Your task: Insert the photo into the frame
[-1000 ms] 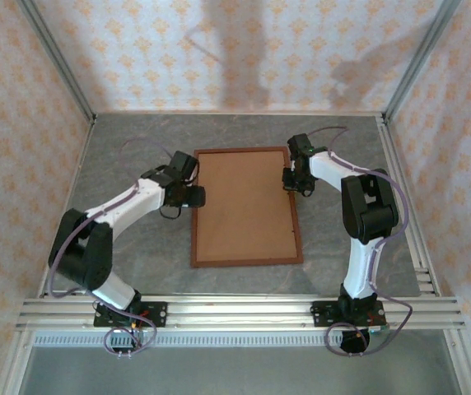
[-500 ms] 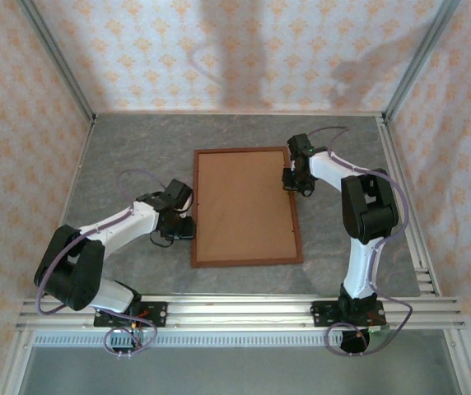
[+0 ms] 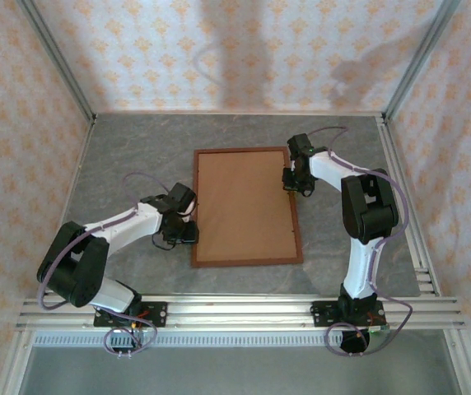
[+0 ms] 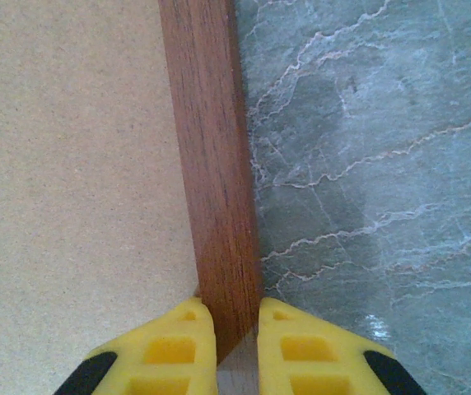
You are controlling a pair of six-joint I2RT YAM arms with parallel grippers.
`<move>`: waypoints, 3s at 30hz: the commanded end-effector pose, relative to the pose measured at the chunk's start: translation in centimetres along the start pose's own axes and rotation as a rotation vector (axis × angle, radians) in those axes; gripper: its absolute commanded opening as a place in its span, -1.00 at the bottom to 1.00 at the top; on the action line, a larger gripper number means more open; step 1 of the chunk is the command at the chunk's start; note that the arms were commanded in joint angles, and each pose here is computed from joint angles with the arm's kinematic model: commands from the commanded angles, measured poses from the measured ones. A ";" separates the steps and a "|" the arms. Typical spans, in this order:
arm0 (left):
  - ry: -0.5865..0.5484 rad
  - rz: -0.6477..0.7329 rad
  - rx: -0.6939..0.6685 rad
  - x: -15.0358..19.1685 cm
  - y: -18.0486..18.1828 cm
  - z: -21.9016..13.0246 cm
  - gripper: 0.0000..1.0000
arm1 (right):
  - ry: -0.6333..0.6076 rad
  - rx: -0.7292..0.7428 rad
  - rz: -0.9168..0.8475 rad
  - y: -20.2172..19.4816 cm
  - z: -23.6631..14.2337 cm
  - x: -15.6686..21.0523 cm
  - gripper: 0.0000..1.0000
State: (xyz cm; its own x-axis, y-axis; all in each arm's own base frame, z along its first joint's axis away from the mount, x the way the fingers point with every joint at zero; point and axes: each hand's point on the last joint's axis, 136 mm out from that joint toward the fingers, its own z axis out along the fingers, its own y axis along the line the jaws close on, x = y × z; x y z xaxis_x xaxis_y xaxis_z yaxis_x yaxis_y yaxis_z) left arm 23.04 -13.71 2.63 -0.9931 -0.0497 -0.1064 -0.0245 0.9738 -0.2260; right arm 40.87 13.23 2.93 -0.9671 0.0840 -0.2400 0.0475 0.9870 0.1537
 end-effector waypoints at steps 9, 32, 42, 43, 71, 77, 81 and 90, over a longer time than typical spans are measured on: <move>0.043 0.019 0.021 0.9 -1.4 2.7 -0.36 | 0.072 -0.001 -0.005 0.5 2.0 2.3 -0.73; -0.186 0.099 -0.142 -3.4 -1.1 -2.0 0.10 | 0.044 0.022 -0.014 0.6 0.9 1.7 -0.72; -0.430 -0.115 0.003 -10.7 0.4 -6.6 0.25 | -0.133 0.008 0.043 0.7 -4.6 -2.2 -0.21; -0.449 -0.132 0.026 -11.6 0.3 -6.8 0.31 | -0.150 0.004 0.060 0.6 -5.1 -2.4 -0.12; -0.300 -0.171 0.335 -16.6 -4.9 -0.5 0.21 | -0.072 -0.284 0.166 6.9 0.9 -4.4 0.31; -0.255 -0.139 0.364 -12.3 -6.2 -1.0 0.13 | -0.088 -0.346 0.139 10.7 0.9 -6.5 0.20; -0.217 -0.114 0.365 -7.7 -6.4 -1.0 0.17 | -0.079 -0.388 0.107 14.3 1.7 -8.1 0.21; -0.510 -0.051 0.132 -10.1 -1.0 -8.1 0.63 | -0.223 -0.165 -0.027 12.0 -4.1 -10.7 0.52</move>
State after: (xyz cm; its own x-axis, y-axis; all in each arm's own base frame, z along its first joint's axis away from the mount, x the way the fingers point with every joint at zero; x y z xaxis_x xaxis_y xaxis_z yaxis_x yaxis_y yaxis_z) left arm 29.21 -15.42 8.75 -0.8926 -0.2263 -0.3900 -0.0227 0.8864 -0.4623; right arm 51.62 27.22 7.15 -0.9148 0.1381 -0.3796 -0.0380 0.9062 0.4212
